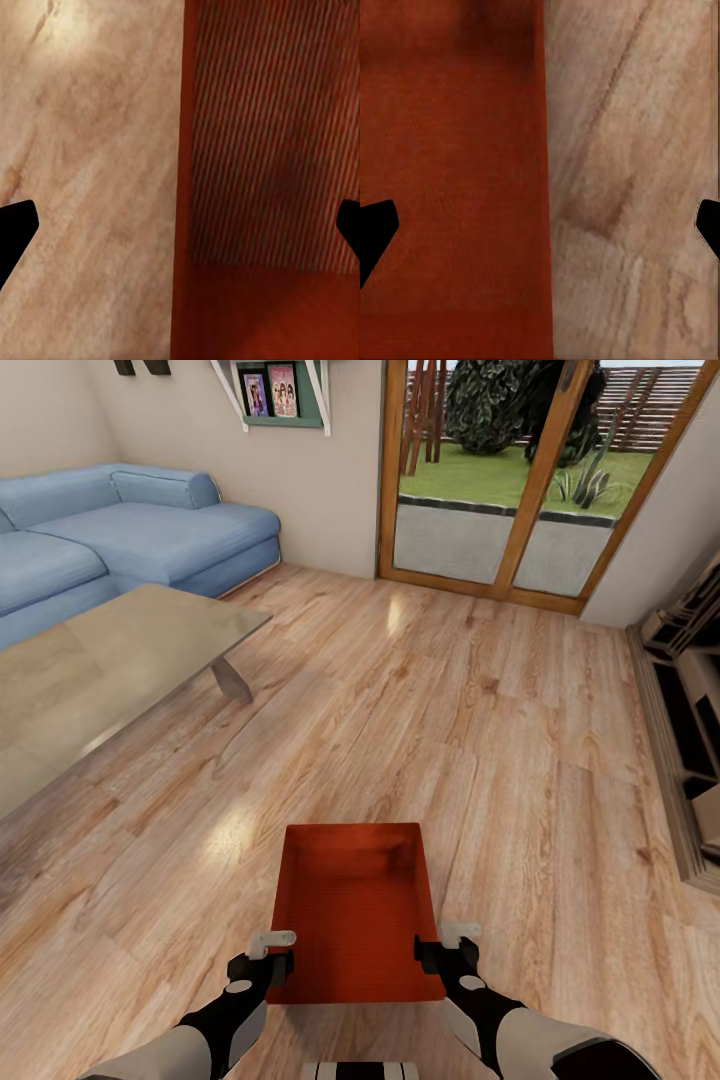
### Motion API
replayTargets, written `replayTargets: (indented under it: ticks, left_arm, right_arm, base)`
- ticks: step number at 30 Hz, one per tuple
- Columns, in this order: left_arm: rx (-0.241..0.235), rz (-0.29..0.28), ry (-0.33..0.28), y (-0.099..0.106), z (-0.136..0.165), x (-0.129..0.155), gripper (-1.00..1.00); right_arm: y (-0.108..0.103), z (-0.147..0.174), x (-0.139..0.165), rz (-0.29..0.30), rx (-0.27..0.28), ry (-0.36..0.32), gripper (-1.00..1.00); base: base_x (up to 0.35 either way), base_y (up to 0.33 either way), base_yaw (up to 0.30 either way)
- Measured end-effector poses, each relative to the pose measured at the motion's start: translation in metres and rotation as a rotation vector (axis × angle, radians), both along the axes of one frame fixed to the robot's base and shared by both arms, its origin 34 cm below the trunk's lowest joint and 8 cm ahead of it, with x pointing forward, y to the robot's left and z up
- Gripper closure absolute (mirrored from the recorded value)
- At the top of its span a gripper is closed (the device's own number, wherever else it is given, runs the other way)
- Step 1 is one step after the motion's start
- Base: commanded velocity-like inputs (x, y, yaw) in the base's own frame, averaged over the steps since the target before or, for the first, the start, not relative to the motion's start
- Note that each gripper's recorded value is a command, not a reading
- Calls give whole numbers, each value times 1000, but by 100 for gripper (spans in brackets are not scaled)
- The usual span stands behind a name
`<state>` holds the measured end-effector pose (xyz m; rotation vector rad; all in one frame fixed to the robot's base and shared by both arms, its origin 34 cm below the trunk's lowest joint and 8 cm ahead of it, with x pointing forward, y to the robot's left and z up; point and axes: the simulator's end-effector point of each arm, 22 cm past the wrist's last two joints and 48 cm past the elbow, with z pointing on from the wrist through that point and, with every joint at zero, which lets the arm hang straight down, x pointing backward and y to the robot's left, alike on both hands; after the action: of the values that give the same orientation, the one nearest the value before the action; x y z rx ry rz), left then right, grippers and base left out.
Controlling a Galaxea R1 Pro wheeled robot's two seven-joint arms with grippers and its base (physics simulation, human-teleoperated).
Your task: Move the two storage containers from the living room to the garage. In the garage, place one container on the floor and stack the other container on top of it (either order is fine).
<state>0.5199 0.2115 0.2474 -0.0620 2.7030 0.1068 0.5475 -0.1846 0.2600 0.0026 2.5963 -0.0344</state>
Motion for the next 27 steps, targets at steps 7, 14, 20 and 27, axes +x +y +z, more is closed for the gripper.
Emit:
replayTargets:
  ticks: [7,14,20,27]
  left_arm:
    - [0,0,0,0,0,0,-100]
    - [0,0,0,0,0,0,-100]
    - [0,0,2,0,-7,-2,-100]
    - [1,0,0,1,-22,-5,-100]
  right_arm:
    - [-3,0,0,3,-5,0,-100]
    - [-3,0,0,3,-5,0,-100]
    - [-3,-7,-1,2,-5,0,-100]
    - [-3,-22,-5,1,-5,0,-100]
  base:
    - [0,0,0]
    - [0,0,0]
    - [0,0,0]
    - [0,0,0]
